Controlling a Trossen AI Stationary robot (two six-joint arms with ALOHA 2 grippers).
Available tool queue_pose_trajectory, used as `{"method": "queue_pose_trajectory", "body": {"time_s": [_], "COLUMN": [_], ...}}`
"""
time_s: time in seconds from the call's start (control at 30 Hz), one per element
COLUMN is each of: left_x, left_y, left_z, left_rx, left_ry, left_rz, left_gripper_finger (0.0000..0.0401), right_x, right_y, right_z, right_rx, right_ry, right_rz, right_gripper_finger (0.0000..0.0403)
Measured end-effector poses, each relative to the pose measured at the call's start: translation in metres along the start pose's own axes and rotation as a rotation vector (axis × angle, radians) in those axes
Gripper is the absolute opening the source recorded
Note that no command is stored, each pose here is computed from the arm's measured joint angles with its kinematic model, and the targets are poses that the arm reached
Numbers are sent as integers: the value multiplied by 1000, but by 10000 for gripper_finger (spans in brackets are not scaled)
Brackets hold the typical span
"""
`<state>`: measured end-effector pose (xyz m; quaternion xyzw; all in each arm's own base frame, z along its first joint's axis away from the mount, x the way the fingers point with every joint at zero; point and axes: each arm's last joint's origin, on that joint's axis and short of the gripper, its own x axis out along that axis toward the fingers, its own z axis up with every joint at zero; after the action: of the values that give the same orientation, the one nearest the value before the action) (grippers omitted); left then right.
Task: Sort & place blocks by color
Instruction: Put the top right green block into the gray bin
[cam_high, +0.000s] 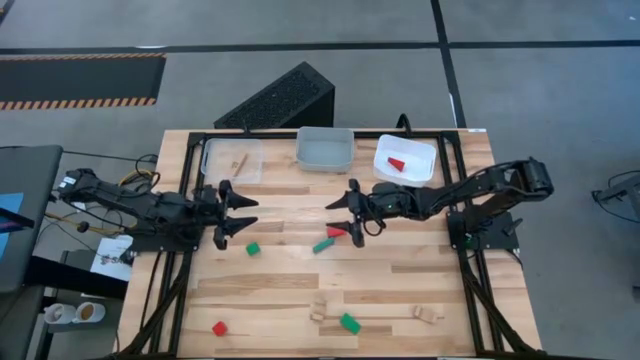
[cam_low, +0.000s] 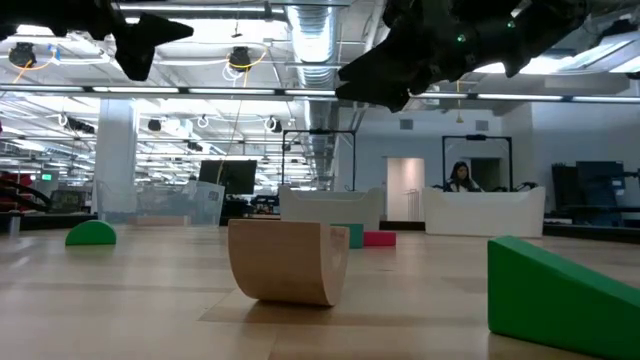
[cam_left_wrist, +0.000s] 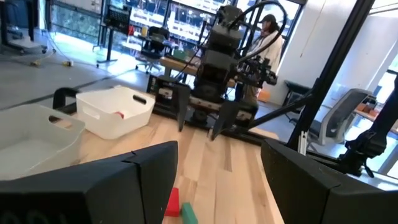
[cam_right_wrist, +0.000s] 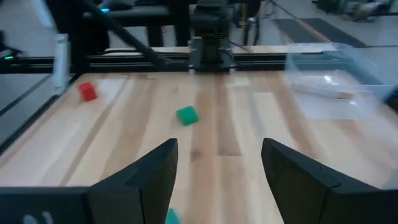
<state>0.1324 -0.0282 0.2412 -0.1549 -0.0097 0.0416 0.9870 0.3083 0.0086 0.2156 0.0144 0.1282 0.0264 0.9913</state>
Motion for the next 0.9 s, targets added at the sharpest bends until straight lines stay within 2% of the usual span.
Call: {"method": "queue_pose_trajectory", "body": {"time_s": [0.2, 0.4, 0.57, 0.7, 0.9], "left_x": [11, 21, 23, 18, 8], "left_y": [0, -5, -5, -5, -4], "left_z": [-9, -14, -14, -8, 1], "left_rx": [9, 35, 43, 73, 80], "left_ry": [40, 46, 41, 3, -53], "left_rz": [69, 50, 59, 49, 36], "left_gripper_finger": [219, 219, 219, 219, 219], "right_x": [0, 1, 6, 19, 50], "right_y": [22, 32, 28, 23, 25], "right_z": [-7, -15, -21, -32, -33], "right_rx": [-36, -44, -18, -33, -81], "right_ry": [66, 122, 139, 187, 219], "right_rz": [82, 66, 51, 43, 100], "right_gripper_finger": [254, 254, 254, 254, 254]}}
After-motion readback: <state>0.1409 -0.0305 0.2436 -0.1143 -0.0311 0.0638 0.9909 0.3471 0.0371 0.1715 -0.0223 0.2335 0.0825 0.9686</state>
